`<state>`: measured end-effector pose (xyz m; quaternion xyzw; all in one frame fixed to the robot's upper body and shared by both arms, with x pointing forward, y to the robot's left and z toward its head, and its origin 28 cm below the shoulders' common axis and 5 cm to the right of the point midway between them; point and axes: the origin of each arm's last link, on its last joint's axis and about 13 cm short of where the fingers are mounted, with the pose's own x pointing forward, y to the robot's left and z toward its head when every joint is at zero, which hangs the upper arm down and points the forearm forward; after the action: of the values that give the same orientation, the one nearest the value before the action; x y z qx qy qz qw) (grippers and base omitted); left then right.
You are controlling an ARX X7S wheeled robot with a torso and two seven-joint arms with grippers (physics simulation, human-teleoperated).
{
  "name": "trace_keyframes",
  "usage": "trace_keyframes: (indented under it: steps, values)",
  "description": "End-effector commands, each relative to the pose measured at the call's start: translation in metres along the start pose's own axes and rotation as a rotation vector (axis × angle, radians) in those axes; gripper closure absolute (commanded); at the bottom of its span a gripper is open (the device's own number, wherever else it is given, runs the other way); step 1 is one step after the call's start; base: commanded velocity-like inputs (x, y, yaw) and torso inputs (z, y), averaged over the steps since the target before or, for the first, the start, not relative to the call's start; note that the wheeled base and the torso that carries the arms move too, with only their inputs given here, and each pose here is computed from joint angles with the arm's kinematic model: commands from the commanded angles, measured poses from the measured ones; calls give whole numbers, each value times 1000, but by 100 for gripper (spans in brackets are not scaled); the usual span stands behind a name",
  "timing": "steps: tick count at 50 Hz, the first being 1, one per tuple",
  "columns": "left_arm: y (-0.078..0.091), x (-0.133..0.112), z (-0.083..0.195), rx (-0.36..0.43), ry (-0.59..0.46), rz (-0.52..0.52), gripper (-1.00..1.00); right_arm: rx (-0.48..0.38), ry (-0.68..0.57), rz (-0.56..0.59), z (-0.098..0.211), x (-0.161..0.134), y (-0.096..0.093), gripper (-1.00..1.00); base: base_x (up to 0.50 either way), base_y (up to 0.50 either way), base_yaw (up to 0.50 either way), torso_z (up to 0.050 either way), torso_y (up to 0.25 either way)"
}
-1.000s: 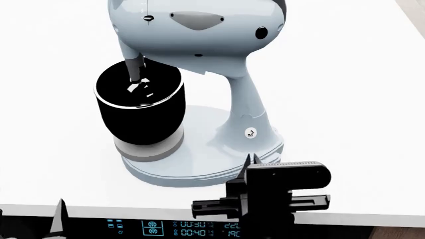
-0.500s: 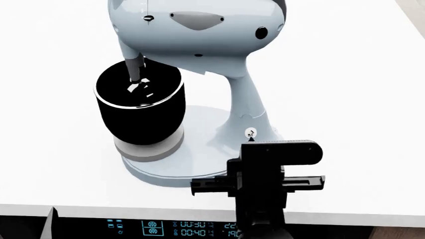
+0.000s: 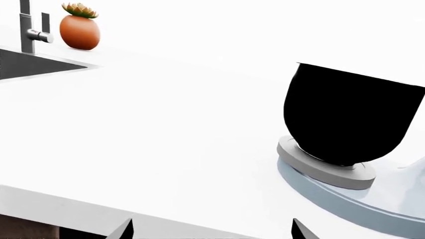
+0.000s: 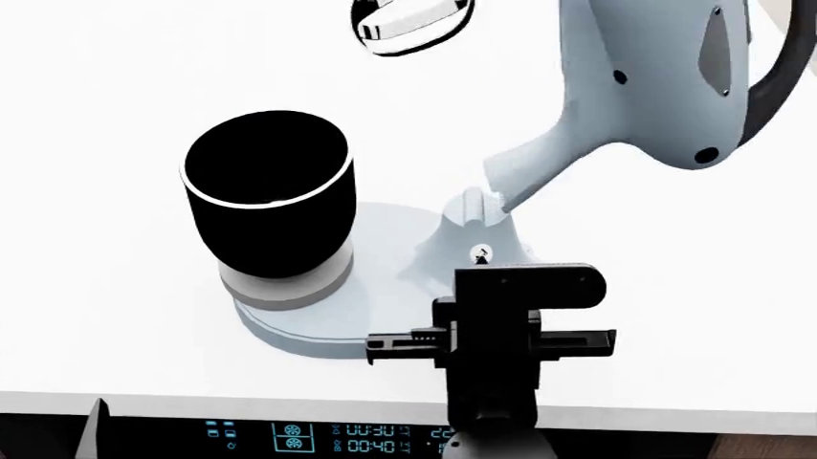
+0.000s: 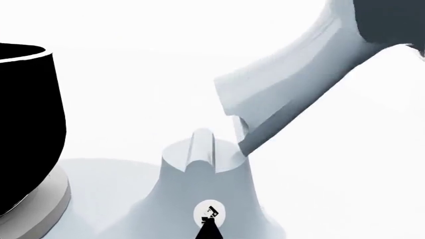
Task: Open the stand mixer head.
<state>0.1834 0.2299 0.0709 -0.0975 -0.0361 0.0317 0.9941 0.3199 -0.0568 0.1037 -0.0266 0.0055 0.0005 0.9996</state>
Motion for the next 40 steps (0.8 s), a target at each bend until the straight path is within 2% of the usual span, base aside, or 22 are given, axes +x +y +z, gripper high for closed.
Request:
trace_keyframes:
  steps: [1,6,7,8,11,12,14,15,17,18,19,20,22,23,24,25,27,34,35,36,39,40]
  values:
    - [2,1,1,2,-28,6,-100,42,43,-8,-8,16,-5,100,0,0,0,0,0]
    - [2,3,-1,2,-24,6,-100,20,26,-38,-10,7,-6,100,0,0,0,0,-7]
    - [2,3,-1,2,-23,7,-100,-9,-19,-43,-13,-7,-5,100,0,0,0,0,0]
    - [2,3,-1,2,-23,6,-100,60,-16,-17,-16,-20,-4,100,0,0,0,0,0]
    - [2,5,-3,4,-15,5,-100,-23,-80,-31,-21,-44,-4,100,0,0,0,0,-3]
    - [2,5,-3,7,-17,6,-100,78,-72,2,-20,-58,-5,100,0,0,0,0,0]
    - [1,5,-3,8,-16,5,-100,50,-117,9,-22,-74,-6,100,0,0,0,0,0]
    - [1,5,-4,13,-13,0,-100,-35,-151,-29,-24,-79,-6,100,0,0,0,0,0]
    - [-1,4,-5,17,-14,-3,-100,-32,-204,-62,-20,-93,-10,100,0,0,0,0,0]
    - [-1,4,-5,20,-14,-2,-100,6,-208,-33,-18,-97,-10,100,0,0,0,0,0]
    - [-1,5,-6,19,-9,-6,-100,-32,-218,-35,-20,-99,-10,100,0,0,0,0,0]
    - [-1,5,-7,23,-9,-5,-100,10,-223,-57,-19,-98,-11,100,0,0,0,0,0]
    - [-1,4,-10,26,-7,-10,-100,-38,-180,-21,-27,-95,-13,100,0,0,0,0,0]
    - [-1,4,-13,28,-7,-15,-100,-142,-175,29,-37,-98,-11,-100,0,0,0,0,0]
    - [-1,4,-14,30,-7,-16,-100,-140,-208,-37,-38,-97,-12,-100,0,0,0,0,0]
    - [-1,4,-18,34,-2,-19,-100,-100,-175,-56,-44,-98,-15,-100,0,0,0,0,0]
    - [-1,5,-23,48,3,-22,-100,-94,-169,-21,-50,-104,-16,-100,0,0,0,0,0]
    - [2,8,-43,82,38,-23,-100,-19,-138,-38,-72,-119,-26,-100,0,0,0,0,0]
    - [2,9,-46,85,42,-20,-100,-84,-156,-48,-64,-120,-27,-100,0,0,0,0,0]
    - [3,8,-47,93,43,-20,-100,-3,-193,-31,-55,-128,-29,-100,0,0,0,0,0]
    - [3,8,-49,92,50,-28,-100,-45,-178,-35,-58,-128,-29,-100,0,0,0,0,0]
    - [4,7,-49,92,53,-30,-100,6,-160,-26,-60,-125,-30,-100,0,0,0,0,0]
